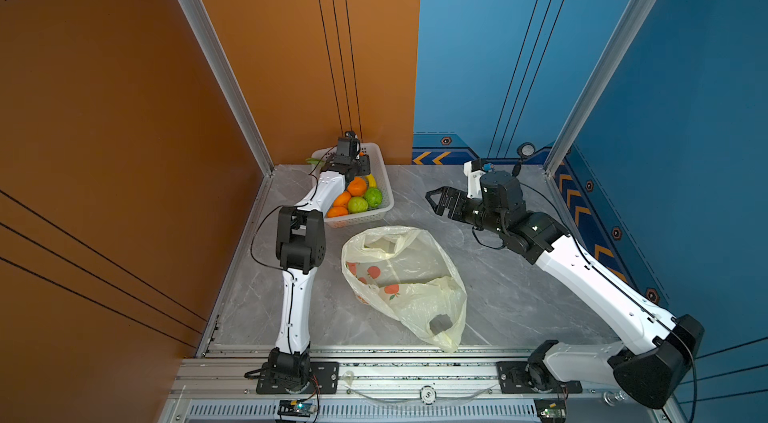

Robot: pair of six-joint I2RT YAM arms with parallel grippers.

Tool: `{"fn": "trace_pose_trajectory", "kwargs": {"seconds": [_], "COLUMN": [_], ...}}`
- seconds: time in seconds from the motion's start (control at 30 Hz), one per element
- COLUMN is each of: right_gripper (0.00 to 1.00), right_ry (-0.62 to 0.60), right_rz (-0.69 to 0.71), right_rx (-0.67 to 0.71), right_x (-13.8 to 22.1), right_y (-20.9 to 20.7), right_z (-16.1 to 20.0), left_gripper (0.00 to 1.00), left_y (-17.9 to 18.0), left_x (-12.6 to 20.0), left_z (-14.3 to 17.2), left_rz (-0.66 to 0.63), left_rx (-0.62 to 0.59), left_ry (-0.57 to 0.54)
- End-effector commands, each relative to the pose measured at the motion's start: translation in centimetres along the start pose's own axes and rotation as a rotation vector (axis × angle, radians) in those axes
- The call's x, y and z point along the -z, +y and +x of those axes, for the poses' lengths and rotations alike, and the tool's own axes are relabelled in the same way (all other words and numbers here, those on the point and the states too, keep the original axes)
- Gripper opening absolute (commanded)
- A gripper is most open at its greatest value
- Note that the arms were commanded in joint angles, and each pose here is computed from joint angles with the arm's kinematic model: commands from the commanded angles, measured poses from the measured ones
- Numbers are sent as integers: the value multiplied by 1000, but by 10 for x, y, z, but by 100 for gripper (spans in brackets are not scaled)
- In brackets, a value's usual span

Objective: Untie the knot of the plastic bag and take out the fruit
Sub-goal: Place the fruit in the basket, then reset both arms

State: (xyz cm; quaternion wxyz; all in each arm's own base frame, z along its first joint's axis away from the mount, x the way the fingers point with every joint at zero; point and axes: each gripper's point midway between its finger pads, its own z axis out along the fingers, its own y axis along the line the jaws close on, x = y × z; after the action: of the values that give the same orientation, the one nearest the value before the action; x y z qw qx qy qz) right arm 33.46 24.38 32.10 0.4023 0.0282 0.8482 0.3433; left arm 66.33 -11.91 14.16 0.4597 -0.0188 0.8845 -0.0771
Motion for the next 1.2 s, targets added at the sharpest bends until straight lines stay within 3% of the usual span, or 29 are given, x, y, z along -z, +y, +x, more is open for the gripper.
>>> {"fn": "trace_pose_trajectory", "kwargs": {"seconds": [0.0, 0.17, 0.3, 0.53, 0.77, 0.97, 1.17], "right_gripper": [97, 97, 97, 98, 98, 99, 99], "right_ry": [-9, -20, -29, -46, -66, -79, -123], "right_rz": [22, 31, 40, 48, 165, 317, 476], "right_rx": [-5, -1, 6, 13, 72, 121, 229], "right_x": [8, 14, 19, 29, 44, 50, 43], "right_y": [-1, -4, -7, -16, -62, -122, -185], "right_z": [-1, 1, 1, -1, -1, -2, 0], "left_gripper": [45, 56, 85, 95, 98, 99, 100], "left_y": [-7, 0, 1, -4, -12, -10, 5], "left_x": [-15, -42, -42, -11, 58, 141, 223], "left_z": [-1, 9, 2, -14, -32, -33, 3], "left_rz": [40, 50, 97, 130, 169, 174, 122], "left_rx": [0, 44, 101, 127, 148, 144, 112], "left_ry": [14, 36, 24, 20, -17, -88, -118]}}
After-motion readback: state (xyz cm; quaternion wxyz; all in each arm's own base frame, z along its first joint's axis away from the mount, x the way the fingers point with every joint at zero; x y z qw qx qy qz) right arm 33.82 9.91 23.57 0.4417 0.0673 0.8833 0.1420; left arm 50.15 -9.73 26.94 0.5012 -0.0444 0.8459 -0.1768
